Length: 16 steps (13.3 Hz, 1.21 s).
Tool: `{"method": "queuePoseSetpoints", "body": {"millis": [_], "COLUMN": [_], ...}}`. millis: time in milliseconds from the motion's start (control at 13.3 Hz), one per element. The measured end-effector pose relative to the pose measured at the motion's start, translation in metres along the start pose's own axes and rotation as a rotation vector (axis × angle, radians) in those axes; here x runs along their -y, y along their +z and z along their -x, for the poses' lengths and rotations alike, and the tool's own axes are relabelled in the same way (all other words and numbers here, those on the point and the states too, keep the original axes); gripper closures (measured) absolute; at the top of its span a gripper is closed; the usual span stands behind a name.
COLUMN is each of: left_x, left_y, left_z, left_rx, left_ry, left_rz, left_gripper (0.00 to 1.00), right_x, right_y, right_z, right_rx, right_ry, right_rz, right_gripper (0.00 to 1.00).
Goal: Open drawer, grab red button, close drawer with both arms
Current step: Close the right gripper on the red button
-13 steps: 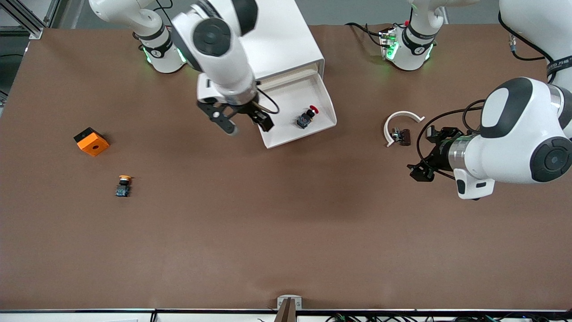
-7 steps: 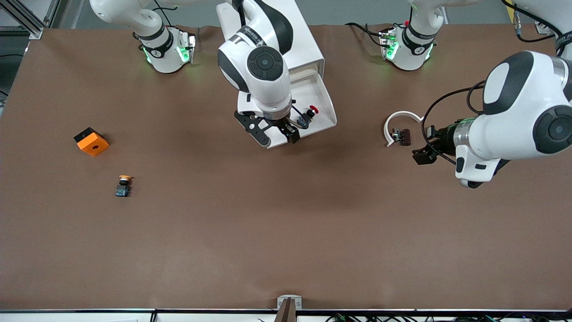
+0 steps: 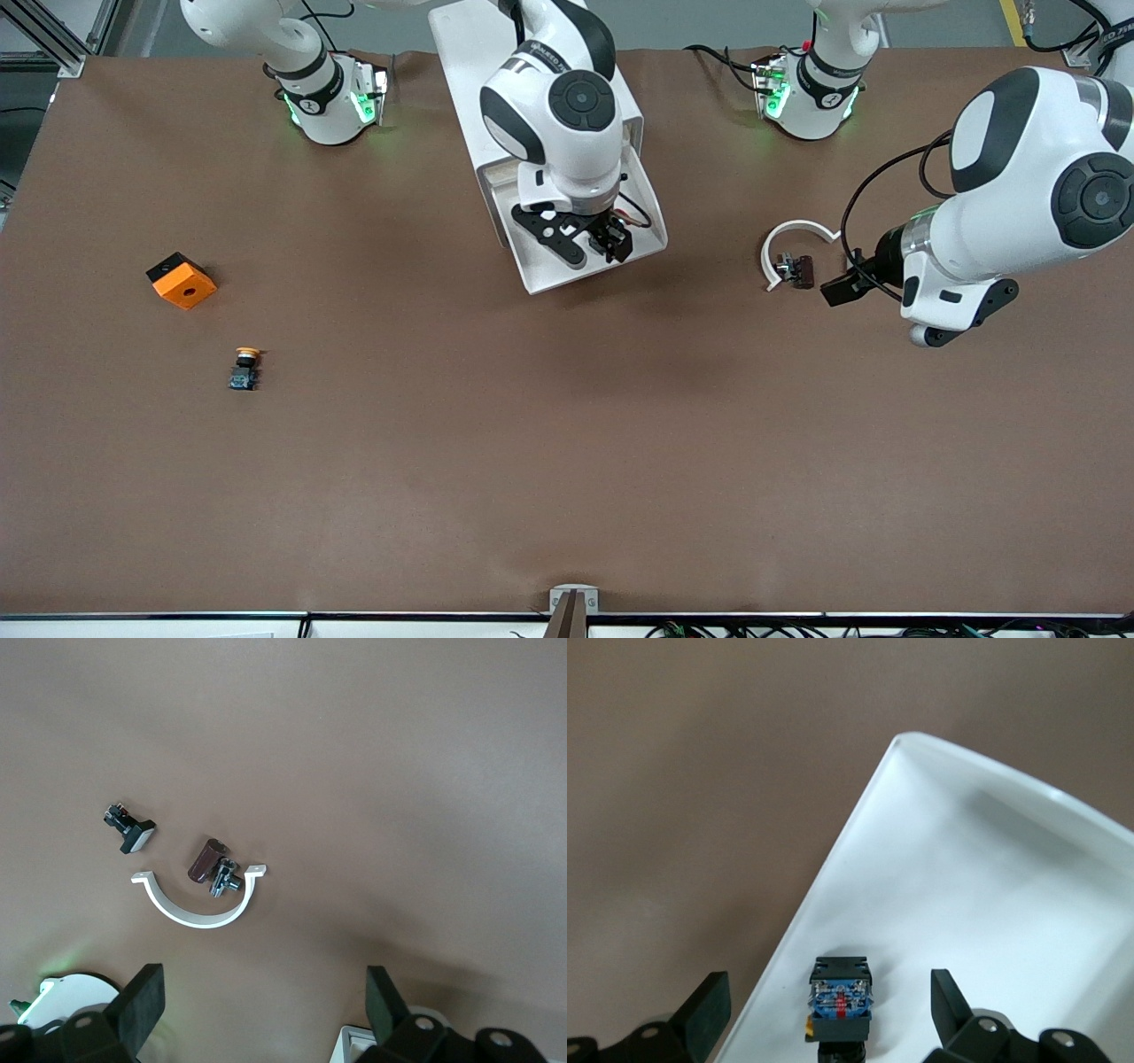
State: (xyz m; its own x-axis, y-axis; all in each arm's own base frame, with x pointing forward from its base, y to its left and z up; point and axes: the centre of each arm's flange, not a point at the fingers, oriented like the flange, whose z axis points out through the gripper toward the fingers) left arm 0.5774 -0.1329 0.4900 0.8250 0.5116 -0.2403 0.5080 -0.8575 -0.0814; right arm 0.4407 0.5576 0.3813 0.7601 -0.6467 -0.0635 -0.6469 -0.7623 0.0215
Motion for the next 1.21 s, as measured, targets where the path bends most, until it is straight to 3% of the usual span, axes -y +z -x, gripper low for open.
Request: {"method": "queuePoseSetpoints", "body": {"millis": [377, 1206], "left_x": [0.0, -0.002], "left_y": [0.0, -0.001], "left_z": [0.0, 0.005], "left_rx": [-0.001, -0.003], "left_ry": [0.007, 0.017], "left_rz": [0.0, 0.0], "left_gripper": [0.0, 0.0], "right_x": [0.002, 0.005], "right_y": [0.026, 0.034], "right_z": [0.012, 0.021], "right_rx": [-0.003, -0.005], "right_ry": [-0.036, -0.051], "right_rz": [0.03, 0.017], "right_gripper": [0.0, 0.0]}}
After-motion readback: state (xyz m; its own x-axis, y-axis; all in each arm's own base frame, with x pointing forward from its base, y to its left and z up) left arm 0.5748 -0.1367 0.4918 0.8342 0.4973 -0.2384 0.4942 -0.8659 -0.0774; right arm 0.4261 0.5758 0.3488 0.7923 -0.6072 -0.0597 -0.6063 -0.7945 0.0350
